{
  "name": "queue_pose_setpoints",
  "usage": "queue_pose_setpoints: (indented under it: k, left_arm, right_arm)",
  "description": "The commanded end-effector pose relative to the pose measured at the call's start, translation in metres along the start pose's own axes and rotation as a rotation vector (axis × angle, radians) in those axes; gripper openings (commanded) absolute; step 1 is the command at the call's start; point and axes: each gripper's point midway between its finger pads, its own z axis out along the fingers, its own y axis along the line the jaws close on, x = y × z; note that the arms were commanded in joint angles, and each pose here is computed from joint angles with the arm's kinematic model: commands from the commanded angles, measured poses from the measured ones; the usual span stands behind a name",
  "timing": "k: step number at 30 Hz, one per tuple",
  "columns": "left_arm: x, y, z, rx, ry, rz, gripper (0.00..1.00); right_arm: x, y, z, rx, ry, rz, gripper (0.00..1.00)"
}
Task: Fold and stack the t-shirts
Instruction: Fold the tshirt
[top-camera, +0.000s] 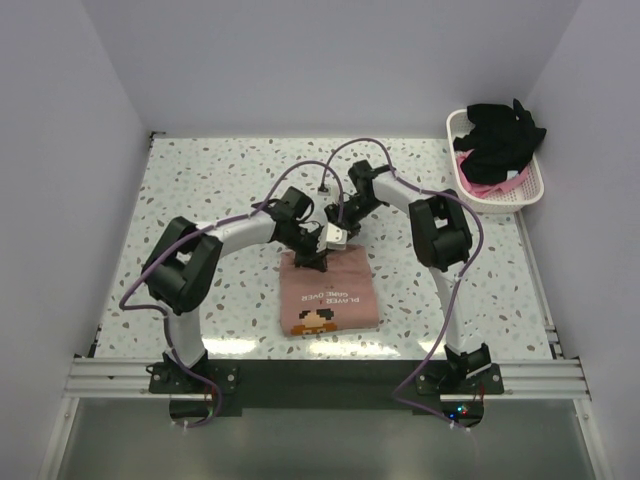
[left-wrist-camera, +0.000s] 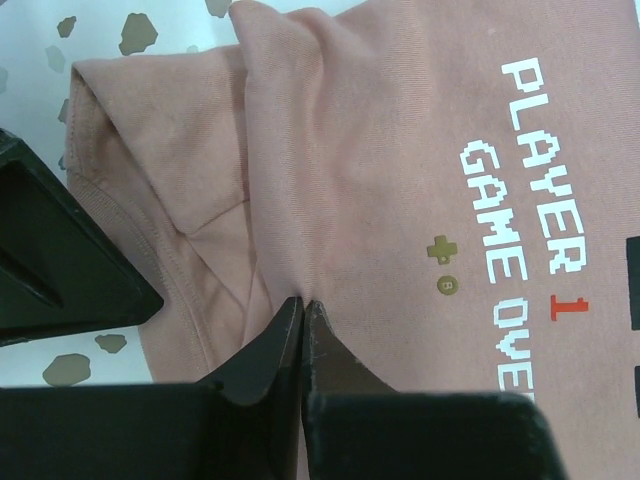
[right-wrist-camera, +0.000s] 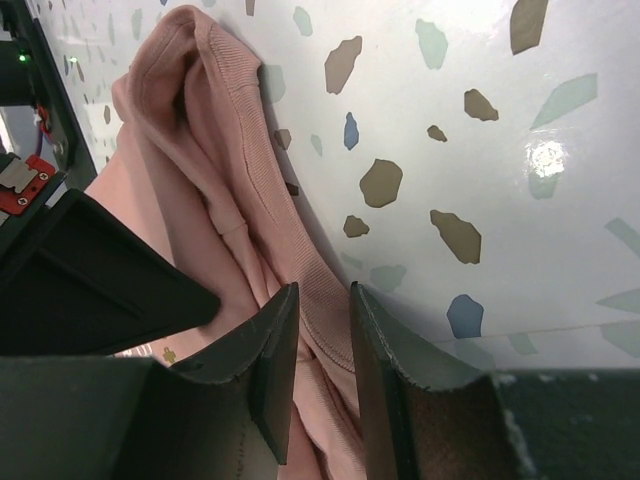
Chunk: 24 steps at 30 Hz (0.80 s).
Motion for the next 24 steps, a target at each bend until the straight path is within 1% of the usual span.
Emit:
queue_pose_setpoints:
  k: [1, 11, 14, 19, 24]
  left_arm:
    - [-0.019, 0.002, -0.007, -0.017, -0.026, 0.080, 0.00]
    - [-0.078, 0.011, -0.044, -0.165, -0.122, 0.225, 0.00]
    - [-0.082, 0.014, -0.048, -0.188, -0.119, 0.247, 0.00]
    - [-0.077, 0.025, -0.052, -0.243, -0.083, 0.276, 0.00]
    - [-0.076, 0.046, -0.063, -0.337, -0.069, 0.300, 0.00]
  right_arm:
    - [0.018, -0.021, 0.008, 0.058, 0.052, -0.024, 0.32]
    - [0.030, -0.020, 0.010, 0.048, 0.080, -0.023, 0.31]
    - [0.030, -0.018, 0.009, 0.043, 0.081, -0.029, 0.31]
    - [0.030, -0.017, 0.008, 0.037, 0.086, -0.036, 0.31]
    - [0.030, -0.017, 0.007, 0.035, 0.089, -0.047, 0.32]
